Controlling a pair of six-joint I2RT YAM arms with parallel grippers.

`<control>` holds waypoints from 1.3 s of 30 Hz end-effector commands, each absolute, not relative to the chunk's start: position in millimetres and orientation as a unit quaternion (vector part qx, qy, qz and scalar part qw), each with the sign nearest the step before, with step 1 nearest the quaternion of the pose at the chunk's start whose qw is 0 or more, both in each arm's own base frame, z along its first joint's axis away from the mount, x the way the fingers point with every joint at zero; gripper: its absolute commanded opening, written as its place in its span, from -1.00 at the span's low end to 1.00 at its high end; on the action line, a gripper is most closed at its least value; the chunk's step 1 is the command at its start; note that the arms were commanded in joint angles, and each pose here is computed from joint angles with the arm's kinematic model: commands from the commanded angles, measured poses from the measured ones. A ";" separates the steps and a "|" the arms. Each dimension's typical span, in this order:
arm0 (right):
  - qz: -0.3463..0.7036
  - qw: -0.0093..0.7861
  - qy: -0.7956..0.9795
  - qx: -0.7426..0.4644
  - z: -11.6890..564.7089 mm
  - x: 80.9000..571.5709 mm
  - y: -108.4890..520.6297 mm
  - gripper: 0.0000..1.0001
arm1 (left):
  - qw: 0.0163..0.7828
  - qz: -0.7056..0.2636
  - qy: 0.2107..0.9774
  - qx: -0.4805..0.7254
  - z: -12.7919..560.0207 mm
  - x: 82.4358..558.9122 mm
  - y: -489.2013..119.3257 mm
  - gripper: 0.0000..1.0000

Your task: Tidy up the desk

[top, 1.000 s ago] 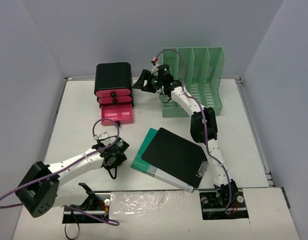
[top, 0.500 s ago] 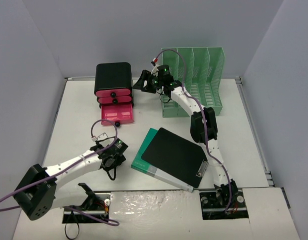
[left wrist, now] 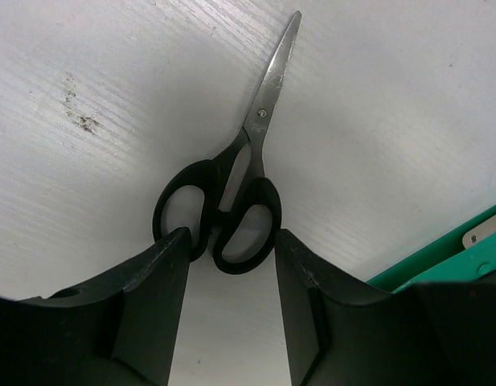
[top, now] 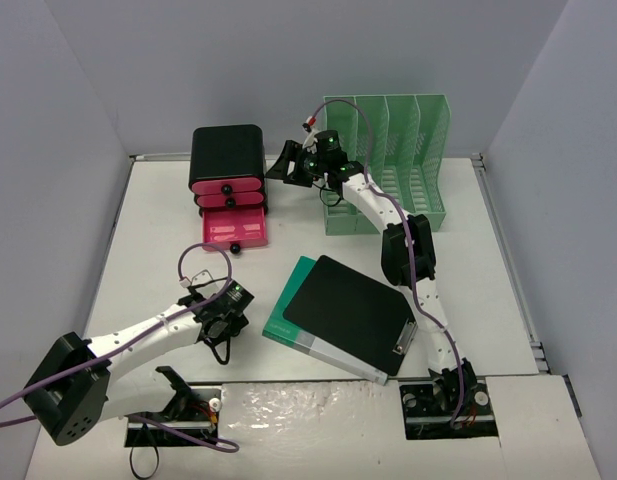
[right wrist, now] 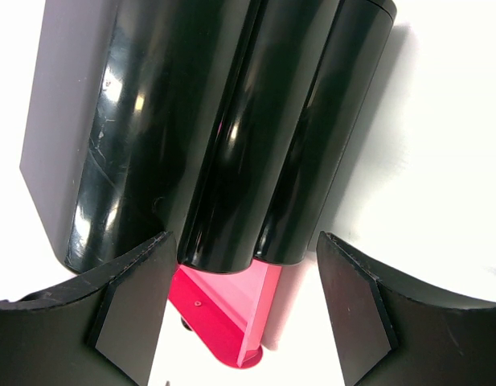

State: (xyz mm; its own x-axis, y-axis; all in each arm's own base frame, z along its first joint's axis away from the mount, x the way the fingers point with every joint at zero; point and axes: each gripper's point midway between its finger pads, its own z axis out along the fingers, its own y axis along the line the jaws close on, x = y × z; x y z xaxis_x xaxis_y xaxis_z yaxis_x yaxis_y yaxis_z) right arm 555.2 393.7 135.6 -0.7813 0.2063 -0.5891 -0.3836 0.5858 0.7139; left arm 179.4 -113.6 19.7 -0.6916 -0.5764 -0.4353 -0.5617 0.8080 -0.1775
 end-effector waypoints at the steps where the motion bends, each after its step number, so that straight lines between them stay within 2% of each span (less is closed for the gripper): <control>1: 0.471 0.360 0.802 -0.077 174.9 555.9 397.1 0.35 | 0.257 -0.024 0.912 -0.317 27.6 187.5 -117.1 -0.16; 7: 0.472 0.358 0.802 -0.076 173.0 556.2 397.4 0.35 | 0.255 -0.020 0.914 -0.316 26.5 185.6 -115.2 -0.17; 13: 0.472 0.357 0.802 -0.076 172.0 555.7 398.3 0.35 | 0.252 -0.016 0.913 -0.320 22.8 182.8 -112.9 -0.30; 25: 0.472 0.358 0.802 -0.077 172.4 555.8 397.4 0.35 | 0.261 -0.005 0.910 -0.323 27.7 182.7 -106.4 -0.32; 30: 0.473 0.358 0.802 -0.076 173.0 556.0 397.8 0.35 | 0.252 -0.004 0.912 -0.323 22.4 179.9 -107.3 -0.38; 31: 0.472 0.357 0.803 -0.076 171.5 555.6 397.6 0.35 | 0.250 -0.003 0.913 -0.322 20.7 179.3 -107.4 -0.45; 35: 0.471 0.356 0.804 -0.076 169.2 556.2 396.6 0.35 | 0.243 -0.005 0.916 -0.320 16.2 178.9 -110.5 -0.55; 39: 0.471 0.357 0.803 -0.076 170.4 556.0 396.5 0.35 | 0.237 -0.003 0.918 -0.317 12.4 178.3 -112.3 -0.56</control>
